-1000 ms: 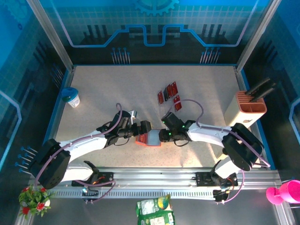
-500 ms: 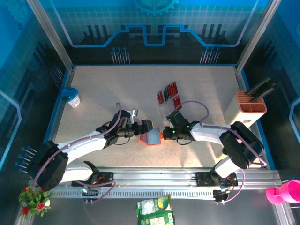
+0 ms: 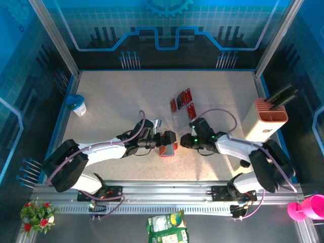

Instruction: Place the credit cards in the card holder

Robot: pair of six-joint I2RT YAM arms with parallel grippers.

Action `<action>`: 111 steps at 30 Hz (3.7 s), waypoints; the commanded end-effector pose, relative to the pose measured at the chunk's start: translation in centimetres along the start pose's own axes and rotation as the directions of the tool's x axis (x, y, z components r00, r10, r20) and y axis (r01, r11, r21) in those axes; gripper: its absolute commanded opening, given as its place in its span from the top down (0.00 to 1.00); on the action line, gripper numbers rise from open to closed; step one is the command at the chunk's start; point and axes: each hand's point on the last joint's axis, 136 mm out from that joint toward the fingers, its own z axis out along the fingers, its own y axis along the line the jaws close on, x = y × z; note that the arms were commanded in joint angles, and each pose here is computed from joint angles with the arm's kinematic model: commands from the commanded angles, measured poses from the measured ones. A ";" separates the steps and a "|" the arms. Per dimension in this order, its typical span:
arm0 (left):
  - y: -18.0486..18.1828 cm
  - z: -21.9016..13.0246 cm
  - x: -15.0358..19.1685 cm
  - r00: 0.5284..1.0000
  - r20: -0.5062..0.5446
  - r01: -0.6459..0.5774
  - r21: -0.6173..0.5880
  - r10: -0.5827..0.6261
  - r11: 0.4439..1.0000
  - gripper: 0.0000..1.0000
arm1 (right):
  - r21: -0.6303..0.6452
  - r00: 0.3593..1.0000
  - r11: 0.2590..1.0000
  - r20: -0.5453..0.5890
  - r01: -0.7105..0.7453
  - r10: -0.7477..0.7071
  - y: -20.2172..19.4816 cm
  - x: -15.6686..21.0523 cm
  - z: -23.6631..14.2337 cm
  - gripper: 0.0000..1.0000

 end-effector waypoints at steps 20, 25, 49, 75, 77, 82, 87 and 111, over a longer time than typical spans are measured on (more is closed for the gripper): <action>3.6 1.6 2.9 0.999 -0.048 -0.032 -0.175 0.024 0.984 0.01 | -0.068 0.999 0.998 0.027 -0.015 0.017 -0.4 -0.2 -4.3 0.64; 0.9 0.2 0.1 0.999 0.016 -0.037 -0.127 0.039 0.991 0.01 | -0.088 1.000 0.996 0.017 0.020 -0.019 1.5 0.3 -3.9 0.67; 9.3 -8.6 -4.0 0.984 0.162 0.129 -0.374 -0.073 0.918 0.01 | -0.182 0.954 0.943 -0.059 0.278 -0.292 15.3 2.4 0.9 0.83; 9.1 -4.3 -0.7 0.996 -0.076 -0.082 -0.406 0.056 0.910 0.01 | -0.047 0.977 0.987 -0.145 0.154 -0.159 6.4 5.7 4.6 0.96; 9.3 -3.9 -0.3 0.994 -0.089 -0.091 -0.409 0.059 0.908 0.01 | -0.047 0.977 0.987 -0.147 0.151 -0.156 6.3 5.8 4.6 0.96; 9.6 -3.0 0.8 0.991 -0.117 -0.114 -0.414 0.072 0.903 0.01 | -0.045 0.978 0.988 -0.147 0.146 -0.151 6.1 6.0 4.6 0.96; 9.8 -2.4 1.4 0.989 -0.126 -0.125 -0.409 0.080 0.904 0.01 | -0.048 0.978 0.989 -0.145 0.141 -0.147 6.1 6.0 4.5 0.97; 14.4 -3.0 3.2 0.951 -0.267 -0.295 -0.641 0.154 0.709 0.01 | 0.046 0.981 0.982 -0.072 0.183 -0.179 4.8 1.2 0.1 0.83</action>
